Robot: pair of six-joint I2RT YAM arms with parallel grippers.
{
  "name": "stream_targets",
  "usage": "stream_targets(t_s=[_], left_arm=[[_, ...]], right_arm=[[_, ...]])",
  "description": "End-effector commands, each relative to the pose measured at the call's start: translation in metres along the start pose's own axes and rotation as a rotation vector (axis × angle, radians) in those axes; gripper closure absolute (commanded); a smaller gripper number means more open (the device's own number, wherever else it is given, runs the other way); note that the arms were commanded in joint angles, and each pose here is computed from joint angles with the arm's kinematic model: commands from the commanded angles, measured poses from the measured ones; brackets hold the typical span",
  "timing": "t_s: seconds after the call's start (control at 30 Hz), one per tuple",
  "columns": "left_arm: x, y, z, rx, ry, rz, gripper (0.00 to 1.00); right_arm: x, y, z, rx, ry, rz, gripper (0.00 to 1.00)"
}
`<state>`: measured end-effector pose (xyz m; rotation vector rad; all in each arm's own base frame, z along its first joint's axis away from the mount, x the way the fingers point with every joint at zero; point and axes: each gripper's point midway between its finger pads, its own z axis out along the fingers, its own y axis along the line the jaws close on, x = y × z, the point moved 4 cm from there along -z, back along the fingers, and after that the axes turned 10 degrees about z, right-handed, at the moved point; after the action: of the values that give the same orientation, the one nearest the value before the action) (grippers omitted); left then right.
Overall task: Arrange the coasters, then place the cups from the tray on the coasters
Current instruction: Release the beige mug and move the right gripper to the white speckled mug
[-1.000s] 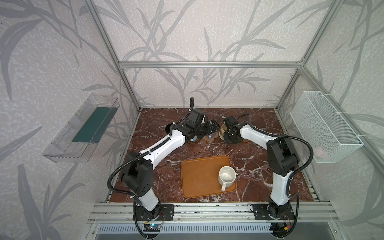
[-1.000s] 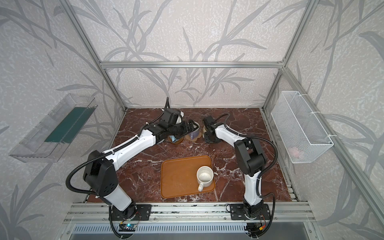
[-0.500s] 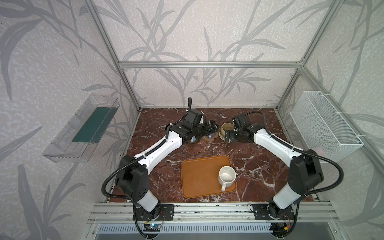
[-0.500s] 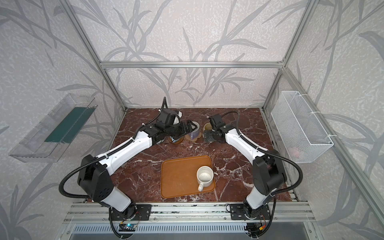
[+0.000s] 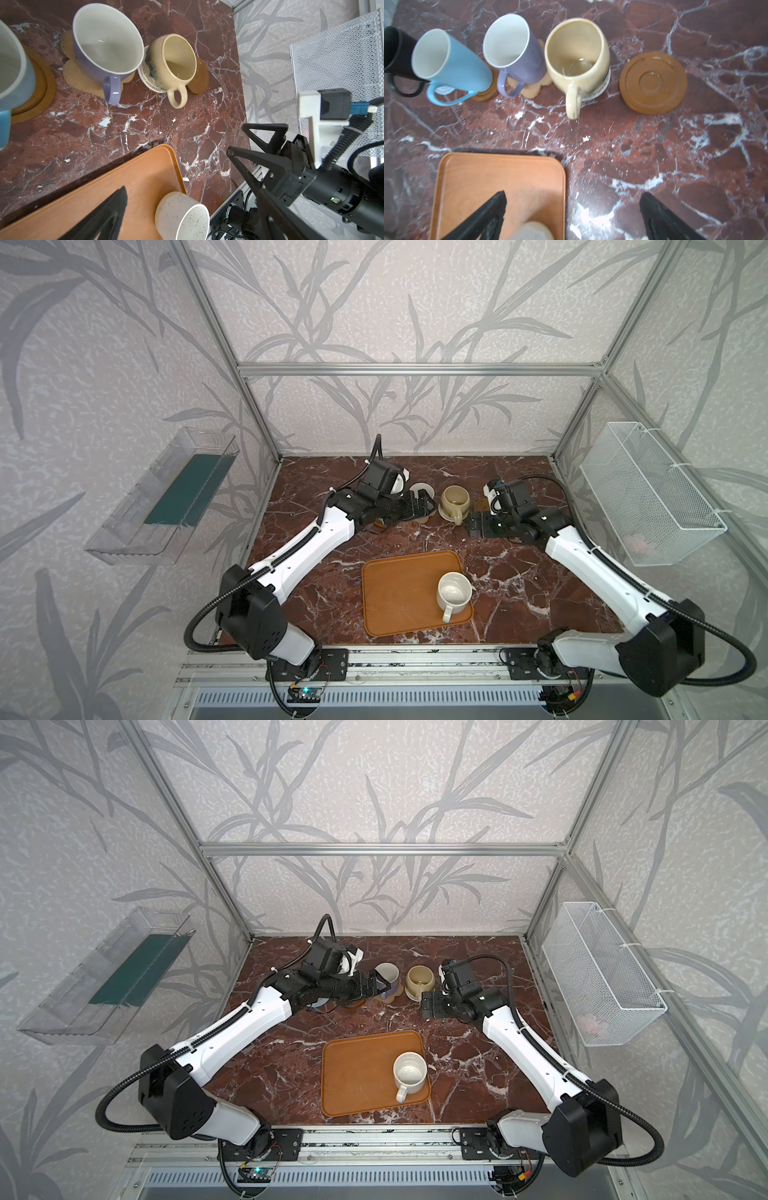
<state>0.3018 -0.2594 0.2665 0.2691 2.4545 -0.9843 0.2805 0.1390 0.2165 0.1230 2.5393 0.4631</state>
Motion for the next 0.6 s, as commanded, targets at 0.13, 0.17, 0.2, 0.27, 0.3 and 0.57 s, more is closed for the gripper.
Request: stream_targets(t_s=[0.13,0.17,0.2,0.27,0.3,0.57], left_arm=[[0.036,0.005,-0.009,-0.035,0.094,-0.027,0.01],[0.039,0.006,-0.010,-0.045,0.094,-0.030,0.01],[0.043,0.007,-0.009,-0.051,0.101,-0.036,0.01],[0.048,0.005,-0.008,-0.042,0.106,-0.047,0.01],[0.051,0.004,-0.008,-0.033,0.111,-0.055,0.01],[0.074,0.012,-0.004,-0.047,0.146,-0.090,0.01]], right_arm=[[0.073,0.005,-0.021,0.026,0.095,-0.023,0.01],[0.082,0.006,-0.022,0.037,0.105,-0.030,0.01],[0.091,0.008,-0.022,0.037,0.114,-0.036,0.01],[0.107,0.011,-0.021,0.020,0.123,-0.040,0.01],[0.115,0.013,-0.022,0.017,0.121,-0.017,0.01],[0.163,0.028,-0.022,-0.011,0.165,-0.061,0.01]])
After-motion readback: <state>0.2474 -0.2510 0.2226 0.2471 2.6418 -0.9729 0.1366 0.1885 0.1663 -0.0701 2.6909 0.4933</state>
